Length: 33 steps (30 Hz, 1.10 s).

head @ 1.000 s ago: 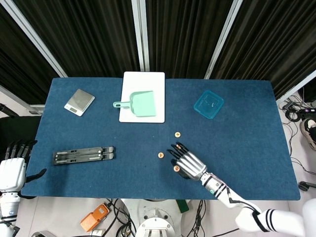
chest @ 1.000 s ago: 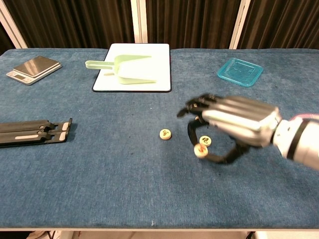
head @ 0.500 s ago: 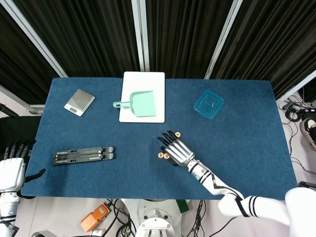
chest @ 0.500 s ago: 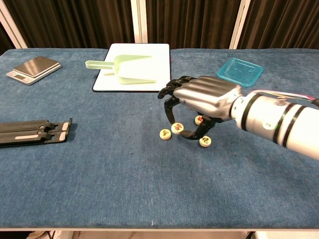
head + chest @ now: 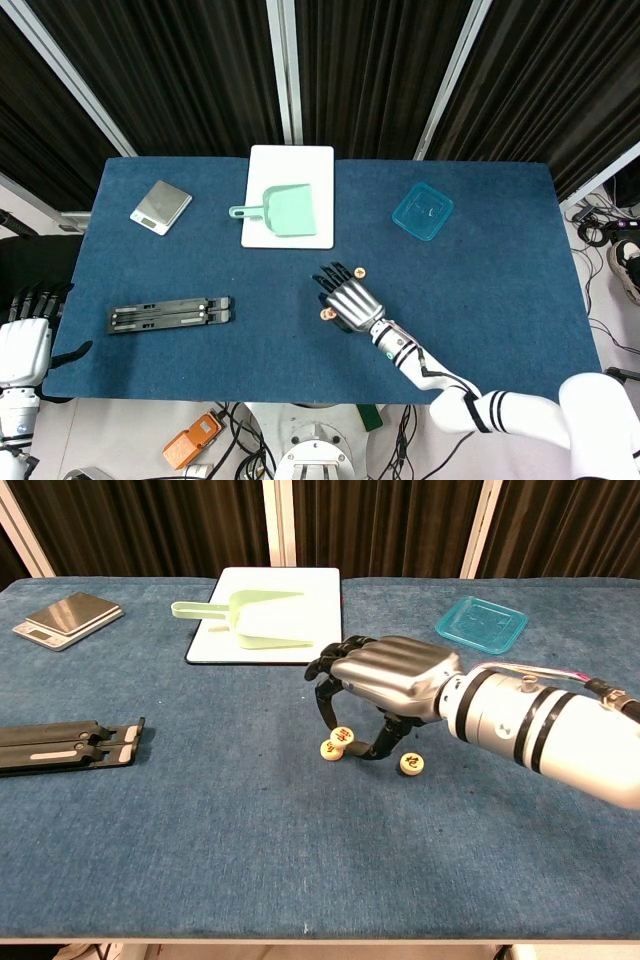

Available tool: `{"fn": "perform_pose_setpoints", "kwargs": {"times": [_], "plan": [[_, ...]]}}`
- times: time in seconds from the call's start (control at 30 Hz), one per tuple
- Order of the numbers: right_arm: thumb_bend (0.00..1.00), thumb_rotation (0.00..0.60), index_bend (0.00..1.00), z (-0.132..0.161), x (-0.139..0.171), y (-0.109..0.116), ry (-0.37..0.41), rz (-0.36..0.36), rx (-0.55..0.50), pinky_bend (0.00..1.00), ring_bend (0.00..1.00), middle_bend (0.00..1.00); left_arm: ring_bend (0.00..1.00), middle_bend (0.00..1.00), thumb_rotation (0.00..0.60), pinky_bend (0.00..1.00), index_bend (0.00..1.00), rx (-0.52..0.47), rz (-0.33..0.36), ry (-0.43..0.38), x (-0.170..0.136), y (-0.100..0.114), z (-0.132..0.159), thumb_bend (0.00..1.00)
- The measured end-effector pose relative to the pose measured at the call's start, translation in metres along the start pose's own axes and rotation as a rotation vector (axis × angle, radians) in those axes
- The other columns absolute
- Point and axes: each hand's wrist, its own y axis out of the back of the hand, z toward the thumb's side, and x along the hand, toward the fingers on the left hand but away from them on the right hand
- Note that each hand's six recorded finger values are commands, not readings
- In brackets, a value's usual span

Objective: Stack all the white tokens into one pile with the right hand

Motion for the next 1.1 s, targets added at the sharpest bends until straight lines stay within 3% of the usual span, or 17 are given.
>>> {"fn": "perform_pose_setpoints", "kwargs": {"times": [0.8, 1.1], "plan": [[0.52, 0.600, 0.44, 0.0067, -0.0056, -0.0031, 0.011, 0.004, 0.006, 0.08, 0.08, 0.18, 0.07, 0.14, 0.600, 0.00, 0.17, -0.004, 0.000, 0.010, -0.0011, -0.0023, -0.0046, 0.09], [0.52, 0.600, 0.46, -0.0030, 0.0023, 0.0040, -0.012, -0.023, -0.008, 0.08, 0.08, 0.18, 0.07, 0.14, 0.600, 0.00, 0.17, -0.008, 0.001, 0.010, -0.0013, -0.0027, -0.0046, 0.08]]}}
